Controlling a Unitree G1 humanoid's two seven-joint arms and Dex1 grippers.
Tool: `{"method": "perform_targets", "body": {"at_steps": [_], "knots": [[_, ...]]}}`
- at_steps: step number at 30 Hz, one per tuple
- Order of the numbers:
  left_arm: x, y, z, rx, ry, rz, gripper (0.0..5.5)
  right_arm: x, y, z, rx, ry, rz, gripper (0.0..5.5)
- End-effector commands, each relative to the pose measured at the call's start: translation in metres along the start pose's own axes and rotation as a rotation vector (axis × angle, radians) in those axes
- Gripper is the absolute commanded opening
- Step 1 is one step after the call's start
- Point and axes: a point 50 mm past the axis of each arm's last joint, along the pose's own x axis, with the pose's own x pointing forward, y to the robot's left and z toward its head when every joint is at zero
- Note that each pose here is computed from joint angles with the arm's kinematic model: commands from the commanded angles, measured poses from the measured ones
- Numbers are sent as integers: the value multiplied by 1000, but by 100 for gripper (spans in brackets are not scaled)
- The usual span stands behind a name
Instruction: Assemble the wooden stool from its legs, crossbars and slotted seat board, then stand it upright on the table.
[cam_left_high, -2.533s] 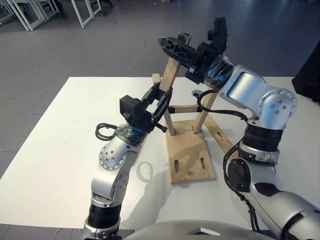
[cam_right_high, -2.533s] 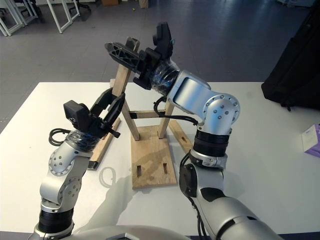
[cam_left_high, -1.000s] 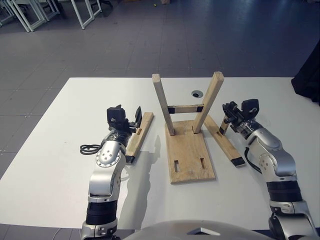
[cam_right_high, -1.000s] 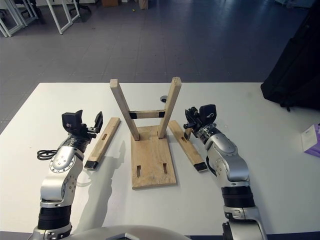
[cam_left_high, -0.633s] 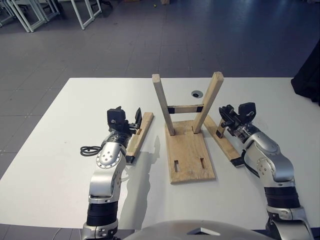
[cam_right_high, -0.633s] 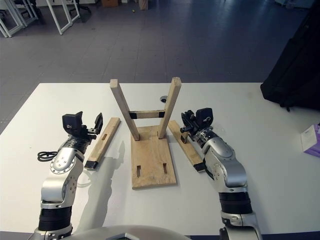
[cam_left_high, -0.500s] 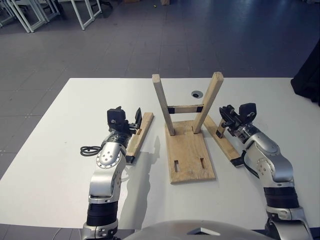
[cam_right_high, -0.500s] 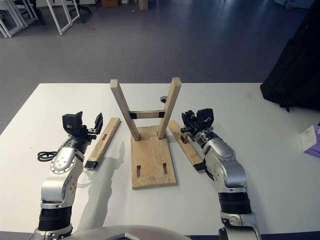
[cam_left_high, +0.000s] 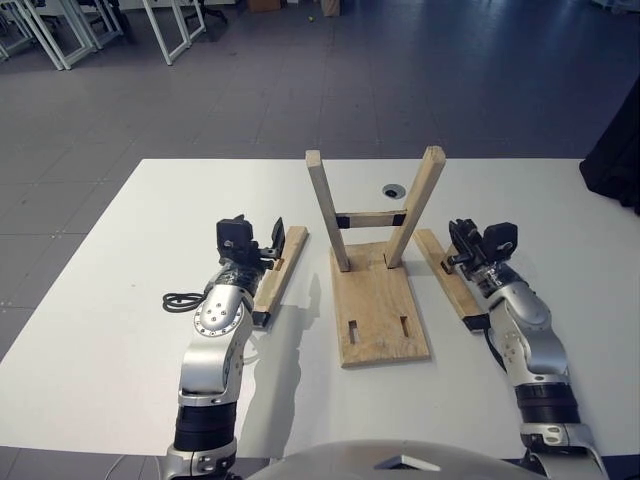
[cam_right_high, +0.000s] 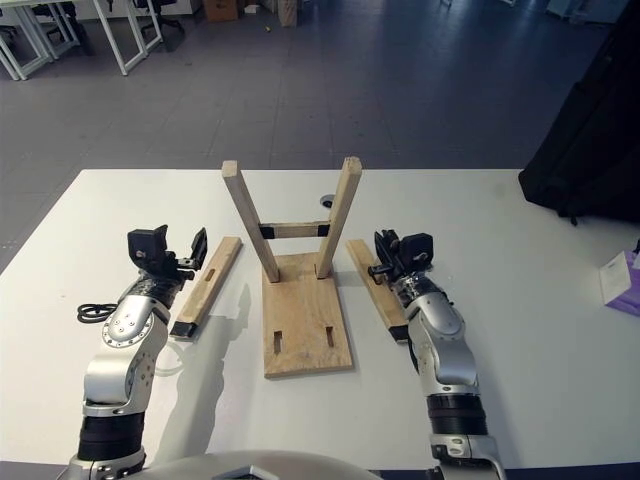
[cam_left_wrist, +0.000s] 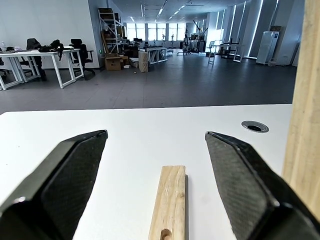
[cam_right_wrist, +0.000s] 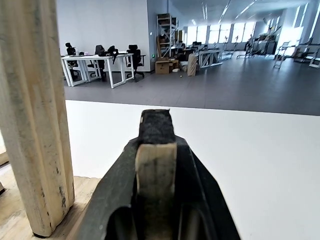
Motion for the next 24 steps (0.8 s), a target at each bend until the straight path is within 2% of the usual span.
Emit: {"method": "perform_targets", "body": {"at_steps": [1, 4, 10, 11, 14, 17, 21, 24], "knots": [[1, -2, -3, -18, 33, -6, 363, -31, 4, -68, 77, 291, -82, 39], [2, -2, -4, -19, 37, -6, 363, -22, -4, -57, 54, 243, -107, 39], [3, -1, -3, -34, 31, -1, 363, 2, -28, 1, -58, 49, -211, 39], [3, -1, -3, -35, 31, 0, 363, 3, -28, 4, -62, 41, -213, 77], [3, -2, -3, -35, 33, 1, 363, 6, -22, 11, -76, 41, -183, 134], [2, -2, -3, -32, 34, 2, 363, 14, -20, 42, -107, -25, -177, 186], [1, -2, -4, -33, 34, 6, 363, 33, -22, 109, -171, -162, -205, 256], [2, -3, -3, -33, 31, 7, 363, 48, -23, 149, -189, -236, -227, 261]]}}
